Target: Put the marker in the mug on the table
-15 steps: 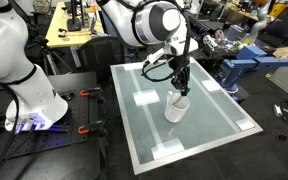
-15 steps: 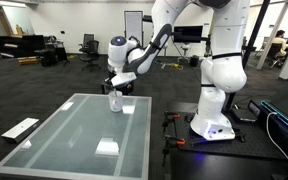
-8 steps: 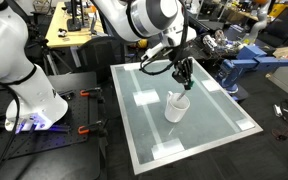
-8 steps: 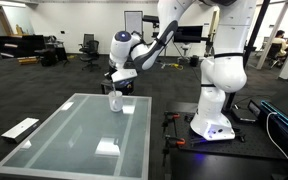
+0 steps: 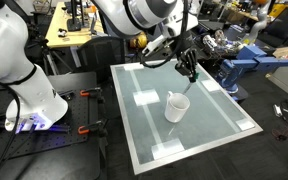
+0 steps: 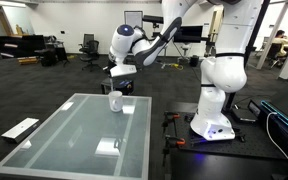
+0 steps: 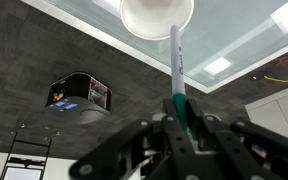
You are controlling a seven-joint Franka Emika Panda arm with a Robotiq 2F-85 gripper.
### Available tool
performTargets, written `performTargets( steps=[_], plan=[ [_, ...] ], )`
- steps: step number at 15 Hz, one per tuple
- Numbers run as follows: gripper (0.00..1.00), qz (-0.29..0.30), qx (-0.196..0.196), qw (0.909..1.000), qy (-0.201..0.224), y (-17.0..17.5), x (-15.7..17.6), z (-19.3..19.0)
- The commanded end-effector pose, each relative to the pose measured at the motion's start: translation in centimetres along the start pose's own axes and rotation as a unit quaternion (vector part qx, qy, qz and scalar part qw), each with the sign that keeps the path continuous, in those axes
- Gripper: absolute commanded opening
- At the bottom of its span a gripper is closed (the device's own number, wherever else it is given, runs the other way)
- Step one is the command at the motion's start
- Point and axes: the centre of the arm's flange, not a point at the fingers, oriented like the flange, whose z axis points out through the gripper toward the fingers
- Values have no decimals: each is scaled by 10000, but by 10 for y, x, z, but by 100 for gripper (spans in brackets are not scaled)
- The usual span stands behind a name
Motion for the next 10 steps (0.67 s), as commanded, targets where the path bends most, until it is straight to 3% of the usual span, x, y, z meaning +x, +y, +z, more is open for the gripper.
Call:
performTargets(
  steps=[1, 10],
  plan=[
    [4, 67, 316, 9995, -7, -1, -4, -17],
    [4, -245, 814, 9958, -334, -29, -14, -32]
  ],
)
